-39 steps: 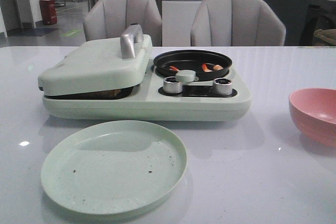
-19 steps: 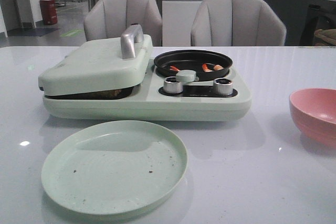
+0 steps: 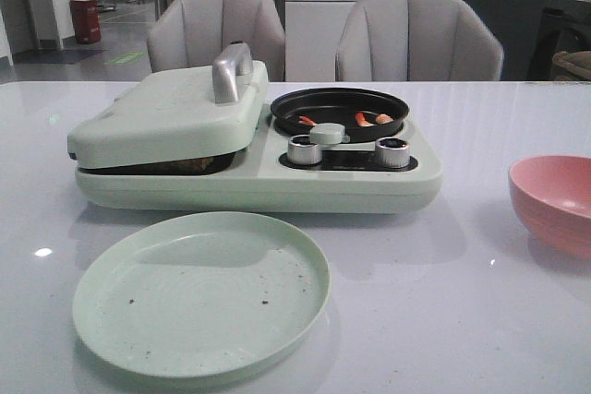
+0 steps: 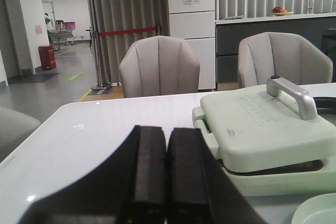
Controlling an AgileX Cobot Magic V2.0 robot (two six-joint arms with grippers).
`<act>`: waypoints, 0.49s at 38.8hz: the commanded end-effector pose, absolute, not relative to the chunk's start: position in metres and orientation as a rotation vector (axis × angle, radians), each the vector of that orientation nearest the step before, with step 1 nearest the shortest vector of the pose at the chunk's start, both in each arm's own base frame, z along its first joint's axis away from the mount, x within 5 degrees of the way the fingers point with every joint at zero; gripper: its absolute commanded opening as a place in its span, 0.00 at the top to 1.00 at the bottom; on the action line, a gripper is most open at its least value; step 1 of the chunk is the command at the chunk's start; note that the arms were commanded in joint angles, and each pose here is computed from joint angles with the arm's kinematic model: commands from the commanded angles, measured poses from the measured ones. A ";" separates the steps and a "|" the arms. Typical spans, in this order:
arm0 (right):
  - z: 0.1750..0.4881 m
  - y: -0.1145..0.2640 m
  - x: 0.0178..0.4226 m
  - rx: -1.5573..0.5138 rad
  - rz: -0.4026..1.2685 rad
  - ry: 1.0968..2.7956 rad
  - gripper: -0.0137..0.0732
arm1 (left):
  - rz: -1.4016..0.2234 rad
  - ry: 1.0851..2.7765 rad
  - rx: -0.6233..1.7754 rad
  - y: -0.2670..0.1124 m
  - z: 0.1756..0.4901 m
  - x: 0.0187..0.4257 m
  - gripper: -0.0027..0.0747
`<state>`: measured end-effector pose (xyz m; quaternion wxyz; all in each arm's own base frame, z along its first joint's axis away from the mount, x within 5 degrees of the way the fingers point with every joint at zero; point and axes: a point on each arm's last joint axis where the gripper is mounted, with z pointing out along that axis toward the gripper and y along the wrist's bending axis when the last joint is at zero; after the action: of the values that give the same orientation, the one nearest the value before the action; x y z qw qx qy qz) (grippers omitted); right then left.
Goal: Make breakfast with bread and shrimp
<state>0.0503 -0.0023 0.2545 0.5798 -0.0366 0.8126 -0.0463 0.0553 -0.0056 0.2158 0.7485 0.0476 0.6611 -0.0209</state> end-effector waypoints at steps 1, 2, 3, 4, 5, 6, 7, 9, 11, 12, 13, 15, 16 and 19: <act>0.261 -0.002 0.051 -0.062 -0.122 1.656 0.80 | -0.065 1.344 0.093 -0.006 0.223 0.052 0.84; 0.256 -0.002 0.052 -0.049 -0.108 1.631 0.80 | -0.065 1.344 0.093 -0.006 0.223 0.052 0.84; 0.250 -0.002 0.052 -0.042 -0.102 1.614 0.80 | -0.065 1.344 0.093 -0.006 0.223 0.052 0.84; 0.245 -0.002 0.053 -0.031 -0.091 1.588 0.80 | -0.065 1.344 0.093 -0.006 0.223 0.052 0.84; 0.241 -0.002 0.052 -0.021 -0.080 1.565 0.80 | -0.065 1.344 0.093 -0.006 0.223 0.052 0.84; 0.236 -0.001 0.052 -0.009 -0.066 1.542 0.80 | -0.065 1.344 0.093 -0.006 0.223 0.052 0.84; 0.233 -0.001 0.052 0.002 -0.055 1.521 0.80 | -0.065 1.344 0.093 -0.006 0.223 0.052 0.84; 0.224 -0.002 0.051 0.022 -0.037 1.496 0.80 | -0.065 1.344 0.093 -0.006 0.223 0.052 0.84; 0.217 -0.002 0.052 0.036 -0.031 1.488 0.80 | -0.065 1.344 0.093 -0.006 0.223 0.052 0.84; 0.213 -0.002 0.053 0.042 -0.027 1.492 0.80 | -0.065 1.344 0.093 -0.006 0.223 0.052 0.84; 0.211 -0.002 0.054 0.051 -0.021 1.488 0.80 | -0.065 1.344 0.093 -0.006 0.223 0.052 0.84; 0.208 -0.002 0.054 0.062 -0.008 1.499 0.80 | -0.065 1.344 0.093 -0.006 0.223 0.052 0.84; 0.208 -0.002 0.054 0.063 -0.006 1.494 0.80 | -0.065 1.344 0.093 -0.006 0.223 0.052 0.84; 0.210 -0.002 0.054 0.071 -0.001 1.479 0.80 | -0.065 1.345 0.093 -0.006 0.222 0.052 0.84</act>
<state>0.0566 -0.0006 0.1916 0.6818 0.0221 0.7312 0.0043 0.0553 -0.0056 0.2159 0.7491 0.0481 0.6604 -0.0204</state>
